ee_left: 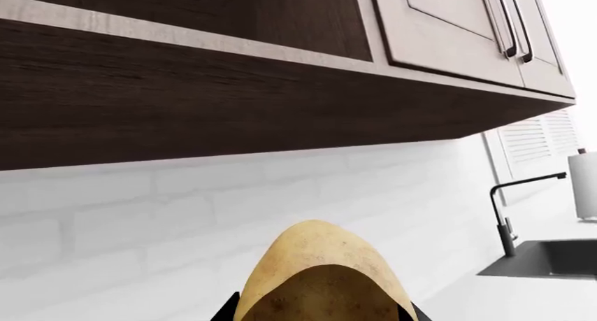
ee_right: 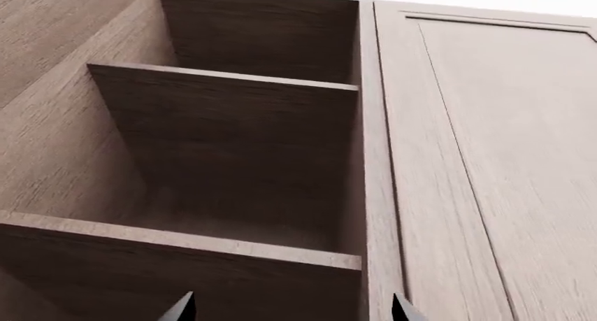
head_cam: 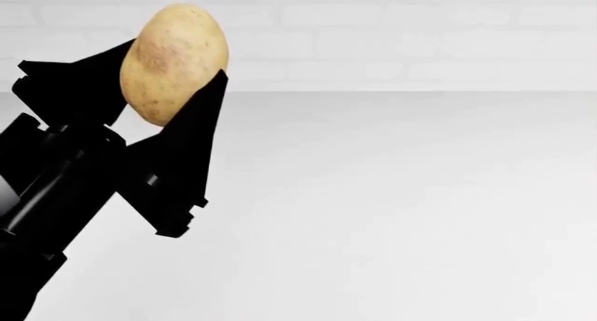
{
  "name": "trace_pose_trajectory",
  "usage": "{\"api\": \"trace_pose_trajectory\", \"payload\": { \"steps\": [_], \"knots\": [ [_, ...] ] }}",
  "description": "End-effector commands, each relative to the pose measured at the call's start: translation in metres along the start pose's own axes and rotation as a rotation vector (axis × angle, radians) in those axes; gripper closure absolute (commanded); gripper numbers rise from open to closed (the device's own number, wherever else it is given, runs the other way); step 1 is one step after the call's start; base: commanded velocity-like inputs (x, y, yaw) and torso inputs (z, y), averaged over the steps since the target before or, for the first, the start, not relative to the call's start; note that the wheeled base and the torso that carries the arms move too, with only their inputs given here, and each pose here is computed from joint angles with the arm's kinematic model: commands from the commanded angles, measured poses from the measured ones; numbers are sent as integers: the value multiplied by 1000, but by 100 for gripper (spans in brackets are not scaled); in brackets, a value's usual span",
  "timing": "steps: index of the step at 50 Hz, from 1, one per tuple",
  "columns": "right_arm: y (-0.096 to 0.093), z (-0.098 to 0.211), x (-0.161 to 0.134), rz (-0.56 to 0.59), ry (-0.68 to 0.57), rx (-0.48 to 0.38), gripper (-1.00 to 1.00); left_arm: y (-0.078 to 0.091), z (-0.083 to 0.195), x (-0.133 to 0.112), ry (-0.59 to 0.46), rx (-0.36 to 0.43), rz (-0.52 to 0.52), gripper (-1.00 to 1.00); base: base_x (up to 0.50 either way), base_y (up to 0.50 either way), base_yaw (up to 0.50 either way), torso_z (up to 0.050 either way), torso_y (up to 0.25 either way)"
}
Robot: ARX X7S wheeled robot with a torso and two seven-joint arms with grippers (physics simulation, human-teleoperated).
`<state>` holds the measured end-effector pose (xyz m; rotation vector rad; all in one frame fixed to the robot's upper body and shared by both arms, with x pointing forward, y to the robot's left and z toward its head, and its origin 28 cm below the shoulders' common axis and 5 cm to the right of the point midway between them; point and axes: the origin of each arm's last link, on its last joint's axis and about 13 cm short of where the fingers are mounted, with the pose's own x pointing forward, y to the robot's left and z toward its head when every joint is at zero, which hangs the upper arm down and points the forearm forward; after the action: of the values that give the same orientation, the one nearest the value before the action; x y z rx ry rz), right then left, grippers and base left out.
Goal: Pick the carrot, potato from the counter and place them in the cabinet. Then close the cabinet.
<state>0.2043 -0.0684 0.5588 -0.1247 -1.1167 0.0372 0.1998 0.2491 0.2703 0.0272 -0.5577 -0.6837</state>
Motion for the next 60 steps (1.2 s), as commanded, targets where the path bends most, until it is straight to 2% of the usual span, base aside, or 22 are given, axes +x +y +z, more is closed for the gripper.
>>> {"api": "trace_pose_trajectory", "payload": {
  "steps": [1,12,17,29,39,47,52,60],
  "knots": [
    [-17,5,-14,-33,14,-34,-100,-1,0,0,0,-6,-1,100,0,0,0,0,0],
    [-29,9,-32,-48,37,-62,-100,0,-2,-1,2,-7,1,100,0,0,0,0,0],
    [-34,9,-41,-57,72,-46,-100,1,-1,-1,-2,-8,14,100,0,0,0,0,0],
    [-44,25,-79,-52,89,-44,-100,1,-3,1,0,-8,7,100,0,0,0,0,0],
    [-52,40,-103,-59,105,-78,-100,-1,-3,1,6,-2,-4,100,0,0,0,0,0],
    [-62,40,-116,-91,138,-110,-100,-1,-3,2,11,2,-10,100,0,0,0,0,0],
    [-69,36,-131,-128,211,-92,-100,-1,-3,2,11,3,-10,100,0,0,0,0,0],
    [-79,11,-163,-206,474,25,-100,-2,-5,2,15,2,-12,100,0,0,0,0,0]
  ]
}}
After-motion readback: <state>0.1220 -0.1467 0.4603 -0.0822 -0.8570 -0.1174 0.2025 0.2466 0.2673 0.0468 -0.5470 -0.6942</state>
